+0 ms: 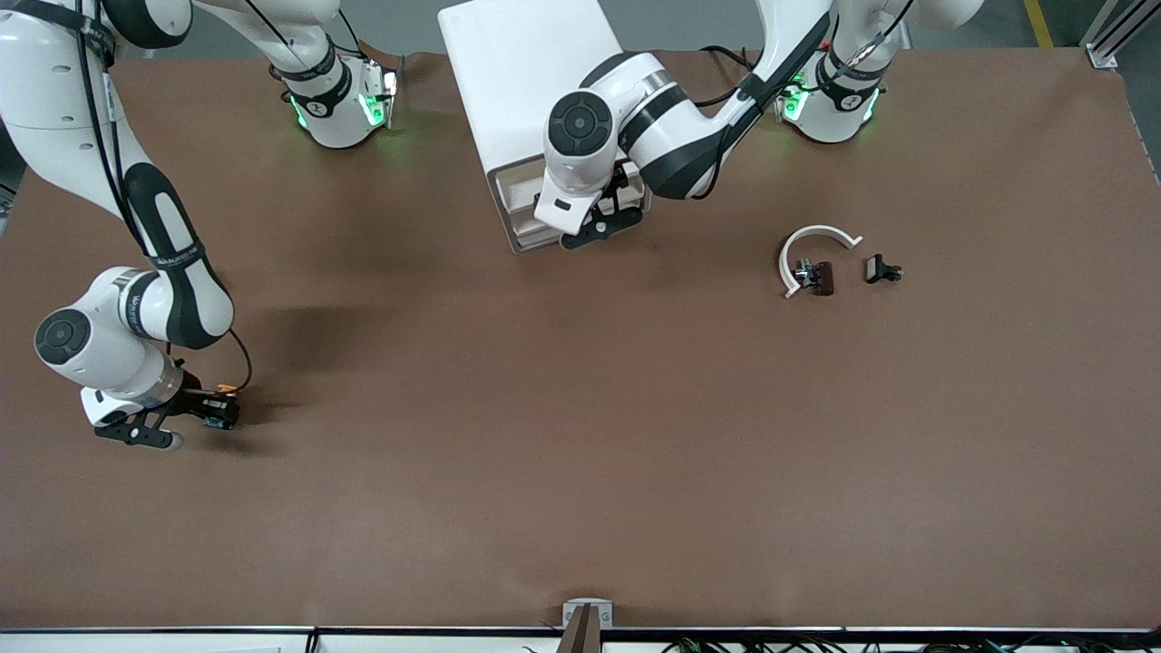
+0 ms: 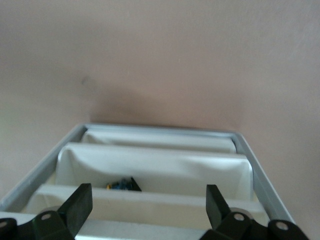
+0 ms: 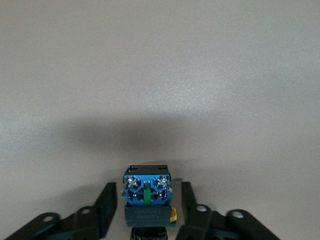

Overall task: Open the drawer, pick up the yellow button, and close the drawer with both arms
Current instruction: 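Push the drawer shut with the left gripper, then place the button on the table with the right gripper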

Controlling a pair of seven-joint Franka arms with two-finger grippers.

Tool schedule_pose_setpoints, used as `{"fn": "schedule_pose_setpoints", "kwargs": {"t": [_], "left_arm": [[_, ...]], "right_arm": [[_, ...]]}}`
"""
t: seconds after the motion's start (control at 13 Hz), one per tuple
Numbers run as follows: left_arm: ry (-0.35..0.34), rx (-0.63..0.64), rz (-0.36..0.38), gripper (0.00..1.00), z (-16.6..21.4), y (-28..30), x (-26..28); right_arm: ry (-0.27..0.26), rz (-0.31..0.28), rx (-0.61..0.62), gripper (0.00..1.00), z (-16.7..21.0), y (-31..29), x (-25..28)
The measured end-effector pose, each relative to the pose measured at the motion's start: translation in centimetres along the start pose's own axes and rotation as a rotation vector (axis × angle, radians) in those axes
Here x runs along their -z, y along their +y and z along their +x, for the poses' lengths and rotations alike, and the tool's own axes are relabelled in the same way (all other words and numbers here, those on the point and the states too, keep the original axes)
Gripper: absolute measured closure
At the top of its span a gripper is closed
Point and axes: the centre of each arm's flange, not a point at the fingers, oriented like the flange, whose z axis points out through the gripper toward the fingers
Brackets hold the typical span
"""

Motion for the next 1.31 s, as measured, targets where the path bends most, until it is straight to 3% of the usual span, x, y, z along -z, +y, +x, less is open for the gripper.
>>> {"fn": "schedule_pose_setpoints", "kwargs": {"t": [0.23, 0.54, 0.92, 1.15, 1.31], "left_arm": [[-0.040, 0.004, 0.025, 0.00, -0.8, 0.0, -0.7], [-0.092, 0.026, 0.035, 0.00, -1.2, 0.2, -1.7], [-0.133, 0.062, 0.026, 0.00, -0.4, 0.1, -1.7], [-0.104, 0.137, -0.032, 0.00, 5.2, -1.0, 1.4], [-0.029, 0.191, -0.084, 0.00, 11.0, -2.8, 5.3]], "right_arm": [[-0.004, 0.003, 0.016, 0.01, 0.0, -0.4, 0.1], [-0.088, 0.011, 0.052, 0.00, 1.1, -1.9, 4.8], [-0.193, 0.020, 0.121, 0.00, 1.4, -4.7, 19.8], [-0.237, 0.022, 0.144, 0.00, 0.1, -5.8, 27.5], [-0.255, 0.022, 0.149, 0.00, -0.7, -6.0, 31.5]]}}
